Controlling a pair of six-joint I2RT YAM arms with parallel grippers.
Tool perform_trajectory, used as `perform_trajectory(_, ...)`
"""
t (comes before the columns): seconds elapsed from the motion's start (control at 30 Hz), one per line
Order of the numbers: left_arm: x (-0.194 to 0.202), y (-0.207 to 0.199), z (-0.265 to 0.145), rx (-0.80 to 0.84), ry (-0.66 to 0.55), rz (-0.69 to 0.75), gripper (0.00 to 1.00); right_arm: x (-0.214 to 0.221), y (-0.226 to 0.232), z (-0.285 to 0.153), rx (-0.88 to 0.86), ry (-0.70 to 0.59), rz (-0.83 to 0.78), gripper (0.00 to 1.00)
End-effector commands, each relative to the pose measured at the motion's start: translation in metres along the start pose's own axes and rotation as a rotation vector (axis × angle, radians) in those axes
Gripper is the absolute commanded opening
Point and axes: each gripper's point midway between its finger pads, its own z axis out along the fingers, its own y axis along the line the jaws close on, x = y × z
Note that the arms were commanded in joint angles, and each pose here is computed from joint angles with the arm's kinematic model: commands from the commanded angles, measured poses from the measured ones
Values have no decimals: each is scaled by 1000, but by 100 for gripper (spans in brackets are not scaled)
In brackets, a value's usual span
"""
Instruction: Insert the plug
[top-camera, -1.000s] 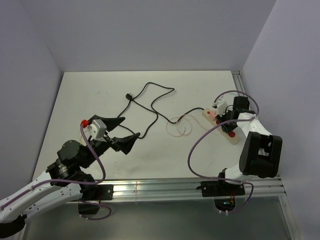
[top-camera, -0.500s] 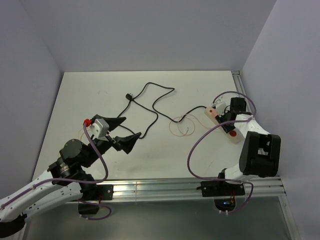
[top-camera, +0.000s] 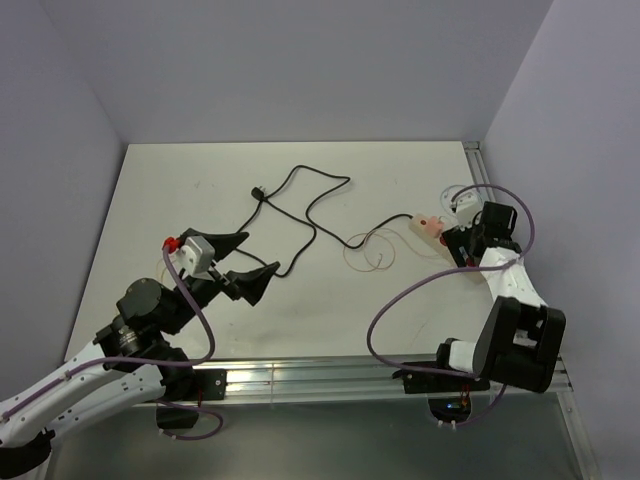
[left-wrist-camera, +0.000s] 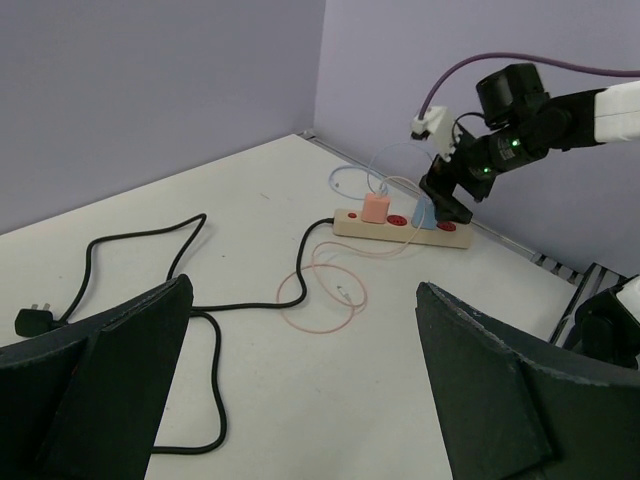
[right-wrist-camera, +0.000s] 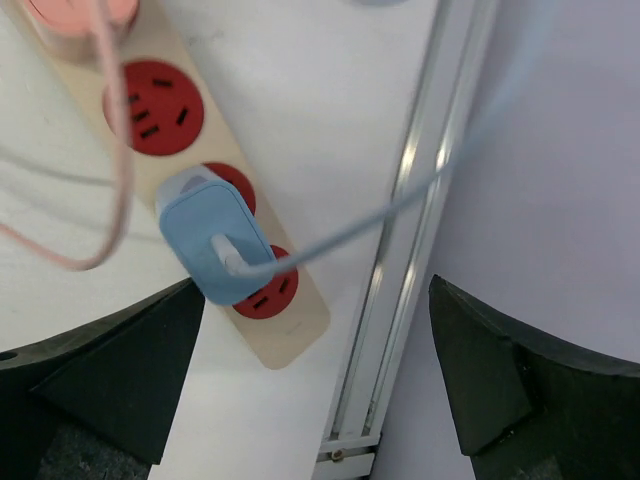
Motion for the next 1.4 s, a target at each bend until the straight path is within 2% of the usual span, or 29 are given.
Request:
perform_trajectory(0.0,-9,1,0,-3,-38,-3,100,-45,-29,-32,92,-185,89,100)
perform_trajectory(0.13,-5,11,4,-58,-17,-20,100,-80,-23,-54,39,-330,177,100)
perform_trajectory(0.3,-2,14,11,-94,13,-52,100,-125,-26,-103,76,-496,228,100)
perform_trajectory(0.33,6,16,14,-106,53,-61,100,-131,-28,-109,96,-516,254,100)
perform_trajectory(0.4,3,15,19,-120,82,-101,100,-151,-32,-127,125,-596,409,100)
perform_trajectory(0.43,19,18,23,-139,154,-97,100,-158,-34,-132,120,-622,482,100)
perform_trajectory(0.47,21,18,26,-146,176,-111,99,-161,-33,-131,94,-618,650,100)
perform_trajectory(0.5,18,18,30,-149,187,-115,99,-173,-42,-143,87,-637,735,100)
perform_trajectory(0.53,30,22,34,-180,241,-125,100,-177,-40,-137,57,-601,796,100)
perform_trajectory(0.57,32,25,35,-203,260,-132,100,-175,-28,-133,14,-526,923,100)
perform_trajectory(0.6,23,27,39,-221,258,-147,99,-191,-39,-148,33,-540,976,100)
perform_trajectory(0.63,39,37,39,-257,334,-152,100,-197,-32,-148,9,-506,1003,100)
perform_trajectory(0.67,28,41,44,-277,331,-194,100,-209,-13,-147,-44,-459,1024,100)
perform_trajectory(0.73,38,75,48,-387,390,-270,99,-226,22,-145,-144,-410,931,100)
perform_trajectory(0.8,49,105,44,-501,473,-305,100,-236,52,-155,-172,-379,860,100)
perform_trajectory(0.87,50,139,30,-653,516,-343,99,-238,70,-156,-167,-339,802,100)
perform_trajectory(0.9,55,161,23,-750,534,-370,100,-242,94,-164,-190,-338,746,100)
perform_trajectory(1.0,54,201,-7,-999,507,-465,100,-238,119,-169,-131,-326,685,100)
perform_trajectory(1.1,52,229,-50,-1242,436,-568,99,-240,160,-184,-161,-358,617,100)
perform_trajectory(1.13,51,234,-60,-1303,388,-627,97,-239,180,-191,-224,-345,620,100)
perform_trajectory(1.17,57,244,-87,-1404,370,-653,95,-233,215,-196,-413,-292,579,100)
perform_trajectory(1.2,59,249,-96,-1456,335,-678,94,-231,227,-199,-491,-283,563,100)
perform_trajectory(1.23,68,250,-113,-1540,339,-728,93,-237,230,-211,-560,-322,593,100)
perform_trajectory(1.27,75,250,-126,-1601,356,-757,93,-222,252,-212,-665,-282,568,100)
perform_trajectory(1.3,81,257,-146,-1691,360,-800,93,-218,258,-216,-716,-290,563,100)
perform_trajectory(1.33,88,254,-161,-1754,391,-837,93,-223,258,-230,-775,-351,586,100)
perform_trajectory(1.37,92,254,-171,-1796,397,-853,92,-208,266,-222,-794,-324,581,100)
